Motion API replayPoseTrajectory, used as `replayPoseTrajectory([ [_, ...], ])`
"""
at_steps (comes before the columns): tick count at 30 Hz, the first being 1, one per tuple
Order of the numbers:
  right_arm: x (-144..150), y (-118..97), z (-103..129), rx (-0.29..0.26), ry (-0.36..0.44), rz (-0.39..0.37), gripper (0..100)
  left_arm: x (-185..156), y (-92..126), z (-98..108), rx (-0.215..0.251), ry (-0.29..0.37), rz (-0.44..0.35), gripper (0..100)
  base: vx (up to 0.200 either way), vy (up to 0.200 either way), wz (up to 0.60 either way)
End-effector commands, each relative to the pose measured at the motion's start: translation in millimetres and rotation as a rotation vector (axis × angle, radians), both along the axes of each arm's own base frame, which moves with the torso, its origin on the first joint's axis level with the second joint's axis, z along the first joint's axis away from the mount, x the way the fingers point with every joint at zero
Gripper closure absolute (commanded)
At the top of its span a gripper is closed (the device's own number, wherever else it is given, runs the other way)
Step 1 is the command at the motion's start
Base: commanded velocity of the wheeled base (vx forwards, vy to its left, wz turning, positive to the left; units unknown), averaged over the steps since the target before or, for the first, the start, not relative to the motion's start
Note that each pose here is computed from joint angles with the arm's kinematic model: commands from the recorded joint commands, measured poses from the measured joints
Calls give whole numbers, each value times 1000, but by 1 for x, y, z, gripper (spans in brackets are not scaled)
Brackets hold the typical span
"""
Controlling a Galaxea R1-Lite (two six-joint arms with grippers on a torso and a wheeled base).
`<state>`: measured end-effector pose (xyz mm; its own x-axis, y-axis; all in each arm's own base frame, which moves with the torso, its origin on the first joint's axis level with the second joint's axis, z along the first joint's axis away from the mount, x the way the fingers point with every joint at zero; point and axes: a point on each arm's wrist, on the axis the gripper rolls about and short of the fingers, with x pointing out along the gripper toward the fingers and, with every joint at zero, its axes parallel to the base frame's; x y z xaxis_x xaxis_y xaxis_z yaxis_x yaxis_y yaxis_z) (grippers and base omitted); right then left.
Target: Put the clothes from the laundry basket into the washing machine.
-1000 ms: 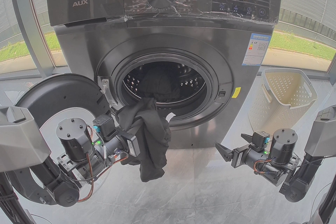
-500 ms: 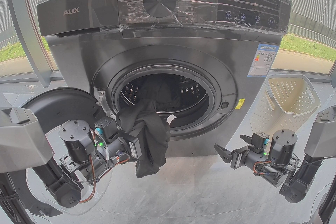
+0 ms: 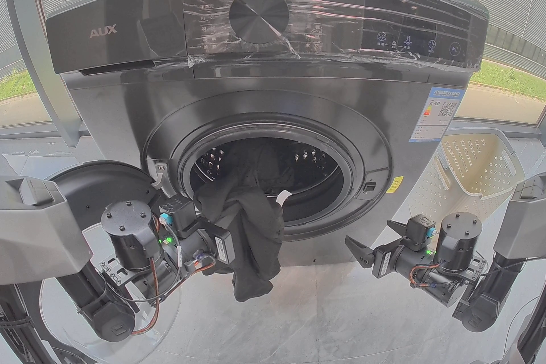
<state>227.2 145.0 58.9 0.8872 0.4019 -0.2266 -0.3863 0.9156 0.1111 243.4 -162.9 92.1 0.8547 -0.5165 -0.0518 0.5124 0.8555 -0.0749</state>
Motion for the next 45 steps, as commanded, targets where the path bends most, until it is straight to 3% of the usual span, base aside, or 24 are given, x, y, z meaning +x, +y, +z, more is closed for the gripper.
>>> replayPoseTrajectory([
  [1, -10, 6, -2, -11, 17, 43, 0, -5, -8, -1, -1, -2, -16, 100, 0, 0, 0],
  [7, -28, 14, -1, -20, 28, 106, 0, 9, -18, -1, -20, -27, -1, 100, 0, 0, 0],
  [10, -33, 18, 0, -21, 27, 134, 0, 36, -33, -10, -48, -43, 16, 100, 0, 0, 0],
  [15, -37, 20, -1, -26, 33, 148, 0, 60, -49, -31, -49, -42, 10, 100, 0, 0, 0],
  [21, -37, 21, -1, -26, 33, 151, 0, 100, -67, -42, -93, -105, 45, 100, 0, 0, 0],
  [27, -38, 20, -3, -32, 40, 152, 0, 123, -66, -57, -58, -71, 76, 100, 0, 0, 0],
  [39, -39, 21, -4, -36, 44, 152, 0, 164, -81, -54, -50, -61, 93, 100, 0, 0, 0],
  [45, -39, 21, -5, -39, 48, 152, 0, 187, -87, -56, -23, -62, 111, 100, 0, 0, 0],
])
